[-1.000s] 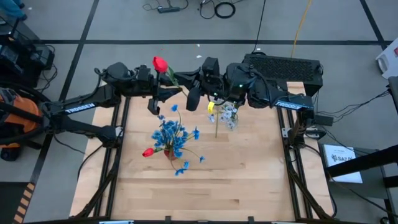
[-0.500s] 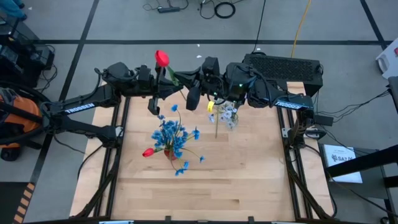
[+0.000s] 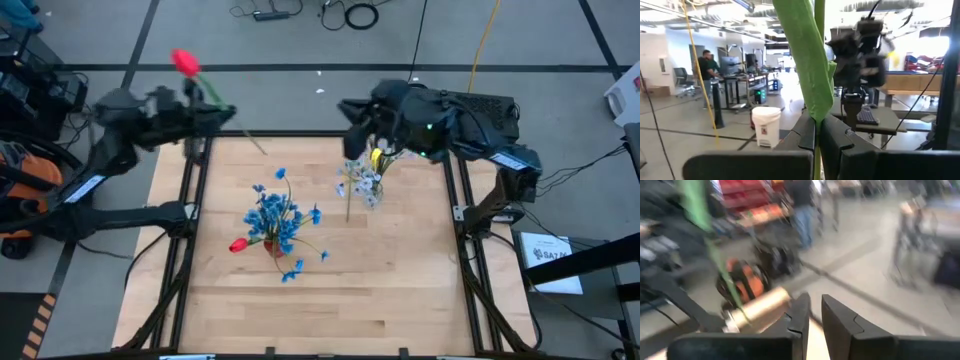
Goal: Sort flowers into vase by color
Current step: Put the red tulip into the red vase
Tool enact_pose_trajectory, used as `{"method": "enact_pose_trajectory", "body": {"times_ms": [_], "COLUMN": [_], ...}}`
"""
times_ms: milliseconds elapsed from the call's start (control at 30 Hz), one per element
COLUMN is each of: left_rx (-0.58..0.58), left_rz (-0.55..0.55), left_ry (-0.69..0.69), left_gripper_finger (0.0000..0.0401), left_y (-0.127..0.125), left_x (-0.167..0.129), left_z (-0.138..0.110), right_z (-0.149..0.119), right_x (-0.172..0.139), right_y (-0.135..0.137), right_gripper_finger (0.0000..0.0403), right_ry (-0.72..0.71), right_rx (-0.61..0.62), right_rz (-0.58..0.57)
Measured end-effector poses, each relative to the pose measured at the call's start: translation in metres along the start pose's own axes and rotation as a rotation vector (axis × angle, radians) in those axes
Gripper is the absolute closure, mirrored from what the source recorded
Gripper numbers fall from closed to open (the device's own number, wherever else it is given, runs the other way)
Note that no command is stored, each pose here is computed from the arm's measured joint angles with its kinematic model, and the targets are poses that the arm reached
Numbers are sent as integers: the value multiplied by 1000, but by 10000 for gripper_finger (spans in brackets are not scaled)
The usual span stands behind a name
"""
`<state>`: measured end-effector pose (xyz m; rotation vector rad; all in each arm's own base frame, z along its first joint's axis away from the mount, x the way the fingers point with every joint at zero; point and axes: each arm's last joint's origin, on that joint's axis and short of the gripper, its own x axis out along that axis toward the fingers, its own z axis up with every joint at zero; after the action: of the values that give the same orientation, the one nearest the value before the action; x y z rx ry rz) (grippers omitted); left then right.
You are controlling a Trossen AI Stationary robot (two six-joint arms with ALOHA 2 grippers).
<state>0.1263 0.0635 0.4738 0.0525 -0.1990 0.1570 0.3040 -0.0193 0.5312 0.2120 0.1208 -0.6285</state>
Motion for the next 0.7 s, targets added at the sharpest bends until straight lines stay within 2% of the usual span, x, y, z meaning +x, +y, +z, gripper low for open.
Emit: {"method": "enact_pose_trajectory", "body": {"times_ms": [167, 333, 400, 500, 600, 700], "left_rx": [-21, -48, -58, -115, -180, -228], "left_rz": [3, 27, 42, 49, 51, 52], "left_ry": [53, 122, 143, 130, 117, 97], "left_gripper_finger": [394, 394, 394, 394, 394, 394], "left_y": [-13, -25, -30, -37, -42, -48], "left_x": [-31, -64, -78, -97, -111, -127], "left_z": [3, 0, -1, -3, -15, -34], "right_z": [-29, -56, -63, -74, -92, -121], "right_x": [-23, -49, -57, -60, -64, -62], "right_y": [-9, -5, 1, 14, 23, 32], "right_gripper_finger": [360, 360, 360, 360, 360, 369], "right_ry": [206, 306, 310, 310, 337, 389], "right_rx": [78, 148, 198, 209, 235, 240], "right_rz": [-203, -365, -380, -353, -366, -394]}}
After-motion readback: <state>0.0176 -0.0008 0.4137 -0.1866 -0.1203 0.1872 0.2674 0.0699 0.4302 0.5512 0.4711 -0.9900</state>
